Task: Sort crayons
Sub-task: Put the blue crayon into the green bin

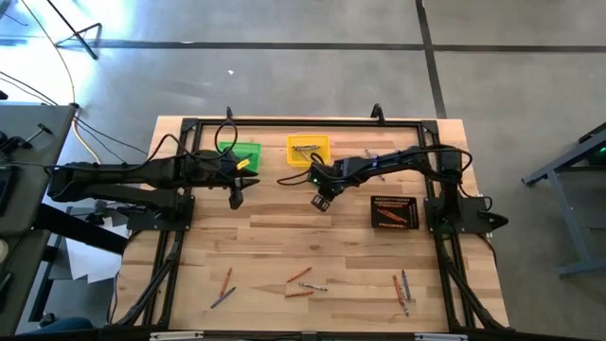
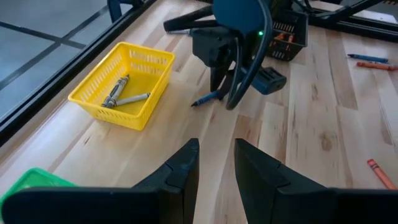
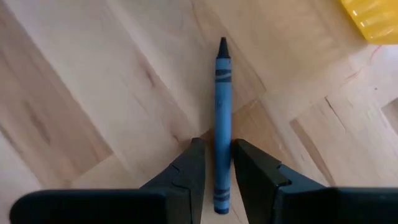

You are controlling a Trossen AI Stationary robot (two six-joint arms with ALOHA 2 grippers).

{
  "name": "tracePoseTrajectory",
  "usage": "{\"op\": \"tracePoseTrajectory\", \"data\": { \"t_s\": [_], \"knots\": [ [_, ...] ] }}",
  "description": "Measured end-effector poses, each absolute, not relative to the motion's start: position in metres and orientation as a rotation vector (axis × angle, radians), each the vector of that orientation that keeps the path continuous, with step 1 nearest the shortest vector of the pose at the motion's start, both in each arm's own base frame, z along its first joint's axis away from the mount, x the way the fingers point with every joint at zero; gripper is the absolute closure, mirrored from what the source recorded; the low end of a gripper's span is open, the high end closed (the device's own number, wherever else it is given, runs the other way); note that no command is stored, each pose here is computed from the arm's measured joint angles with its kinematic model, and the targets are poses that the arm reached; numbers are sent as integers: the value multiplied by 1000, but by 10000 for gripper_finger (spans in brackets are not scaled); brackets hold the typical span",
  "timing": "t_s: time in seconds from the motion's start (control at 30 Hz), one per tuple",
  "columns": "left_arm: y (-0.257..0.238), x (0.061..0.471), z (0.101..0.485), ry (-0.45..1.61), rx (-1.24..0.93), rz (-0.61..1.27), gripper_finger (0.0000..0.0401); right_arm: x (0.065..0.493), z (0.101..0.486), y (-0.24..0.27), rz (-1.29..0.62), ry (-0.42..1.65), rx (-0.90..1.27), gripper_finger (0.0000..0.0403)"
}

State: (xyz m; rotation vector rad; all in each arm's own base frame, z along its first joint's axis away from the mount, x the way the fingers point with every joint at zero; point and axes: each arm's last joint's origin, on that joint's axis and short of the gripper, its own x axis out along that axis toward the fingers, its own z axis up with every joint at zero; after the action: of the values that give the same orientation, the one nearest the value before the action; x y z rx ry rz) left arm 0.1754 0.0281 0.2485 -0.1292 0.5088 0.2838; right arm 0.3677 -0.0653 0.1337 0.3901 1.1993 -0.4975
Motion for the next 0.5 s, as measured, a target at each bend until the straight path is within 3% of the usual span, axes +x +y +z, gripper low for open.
{"op": "tracePoseTrajectory", "data": {
  "t_s": [0.17,0.37,0.5],
  "knots": [
    [27,175,247,523,-131,281,311,369,132,-66,-511,1193,390,324],
    [27,175,247,523,-138,280,311,369,131,-66,-515,1196,349,389],
    [27,175,247,525,-139,280,311,368,134,-67,-507,1192,346,390]
  ]
}}
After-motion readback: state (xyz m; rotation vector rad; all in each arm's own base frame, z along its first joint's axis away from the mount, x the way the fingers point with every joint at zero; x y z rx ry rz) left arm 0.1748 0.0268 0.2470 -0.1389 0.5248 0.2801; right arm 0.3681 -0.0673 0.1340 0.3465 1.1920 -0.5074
